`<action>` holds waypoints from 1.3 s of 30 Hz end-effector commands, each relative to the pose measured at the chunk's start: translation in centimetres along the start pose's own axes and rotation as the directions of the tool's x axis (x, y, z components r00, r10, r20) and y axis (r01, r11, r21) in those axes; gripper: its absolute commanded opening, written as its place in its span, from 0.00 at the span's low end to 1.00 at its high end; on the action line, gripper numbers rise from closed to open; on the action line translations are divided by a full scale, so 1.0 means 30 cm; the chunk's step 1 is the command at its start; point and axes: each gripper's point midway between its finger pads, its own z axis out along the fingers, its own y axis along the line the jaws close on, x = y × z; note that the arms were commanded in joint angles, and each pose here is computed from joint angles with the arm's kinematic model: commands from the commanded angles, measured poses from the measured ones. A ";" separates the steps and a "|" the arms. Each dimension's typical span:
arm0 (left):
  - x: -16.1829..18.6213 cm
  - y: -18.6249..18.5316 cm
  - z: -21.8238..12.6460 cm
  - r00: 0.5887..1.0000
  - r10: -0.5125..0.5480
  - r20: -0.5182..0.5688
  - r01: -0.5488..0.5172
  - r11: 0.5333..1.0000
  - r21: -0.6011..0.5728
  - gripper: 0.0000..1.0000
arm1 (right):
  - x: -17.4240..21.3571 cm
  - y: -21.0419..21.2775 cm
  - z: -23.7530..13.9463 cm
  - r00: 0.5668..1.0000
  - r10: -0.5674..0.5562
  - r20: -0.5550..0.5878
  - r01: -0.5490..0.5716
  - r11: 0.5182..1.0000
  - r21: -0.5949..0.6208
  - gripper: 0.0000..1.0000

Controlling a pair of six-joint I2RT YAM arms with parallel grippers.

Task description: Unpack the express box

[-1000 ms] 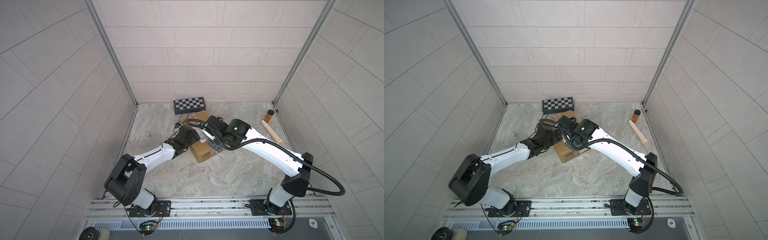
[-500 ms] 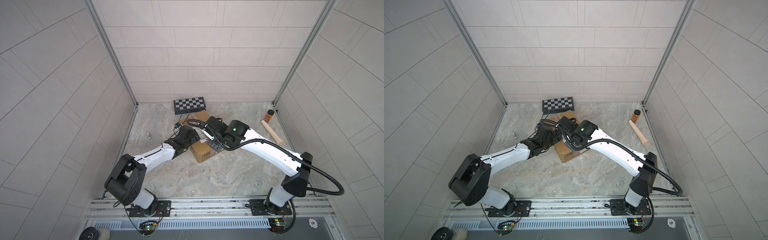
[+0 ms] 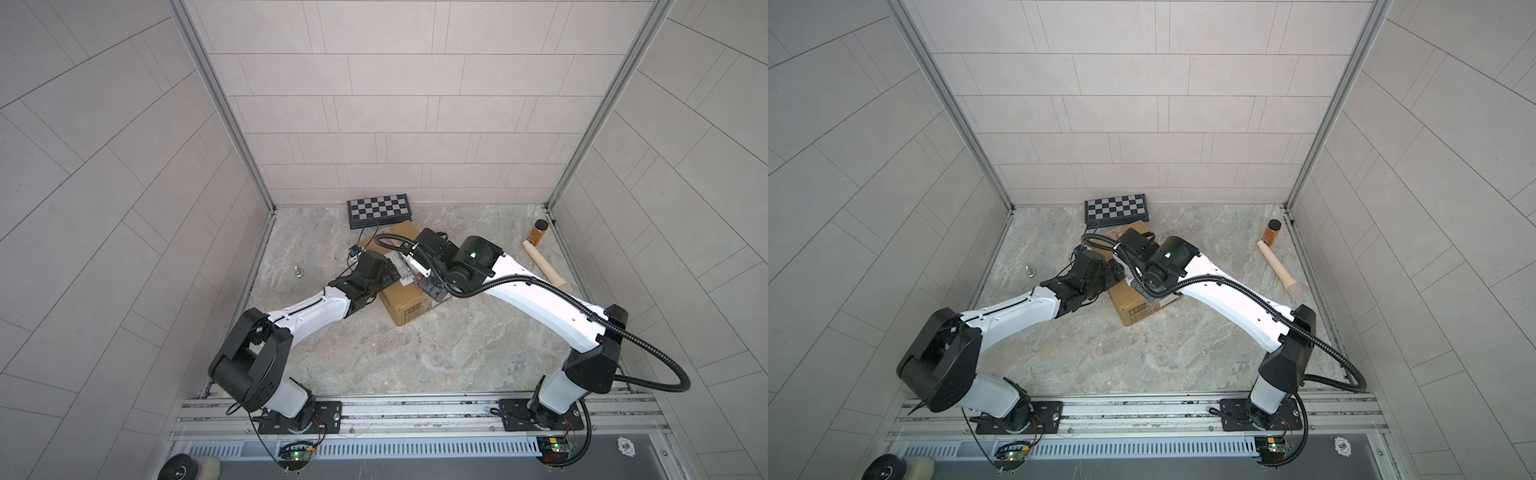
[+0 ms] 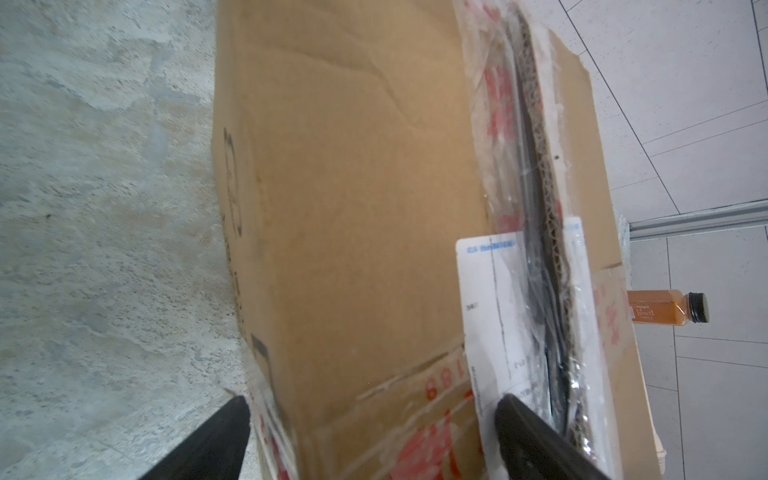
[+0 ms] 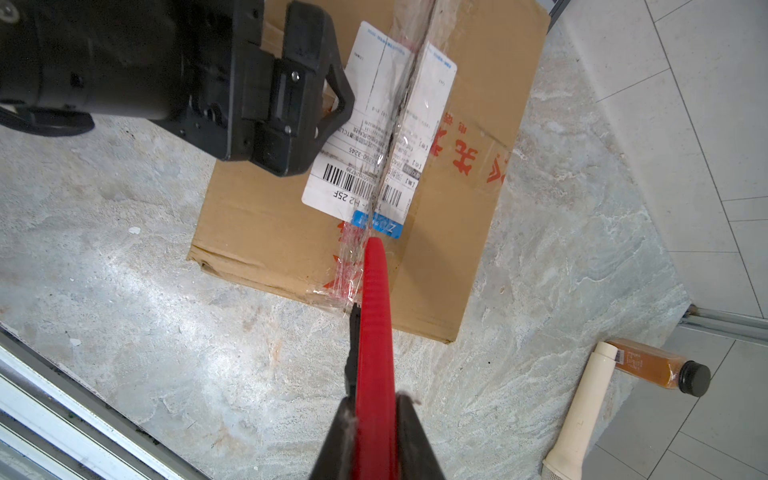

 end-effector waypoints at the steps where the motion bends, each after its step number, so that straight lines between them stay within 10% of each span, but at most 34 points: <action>1: 0.191 0.375 0.011 0.978 0.055 -0.202 -0.130 0.917 -0.378 0.95 | 0.027 -0.041 -0.032 1.000 -0.001 -0.016 0.001 0.999 0.045 0.00; 39: 0.200 0.385 0.014 0.978 0.047 -0.205 -0.124 0.917 -0.380 0.95 | 0.001 -0.024 -0.043 0.999 0.029 0.045 -0.029 1.000 -0.003 0.00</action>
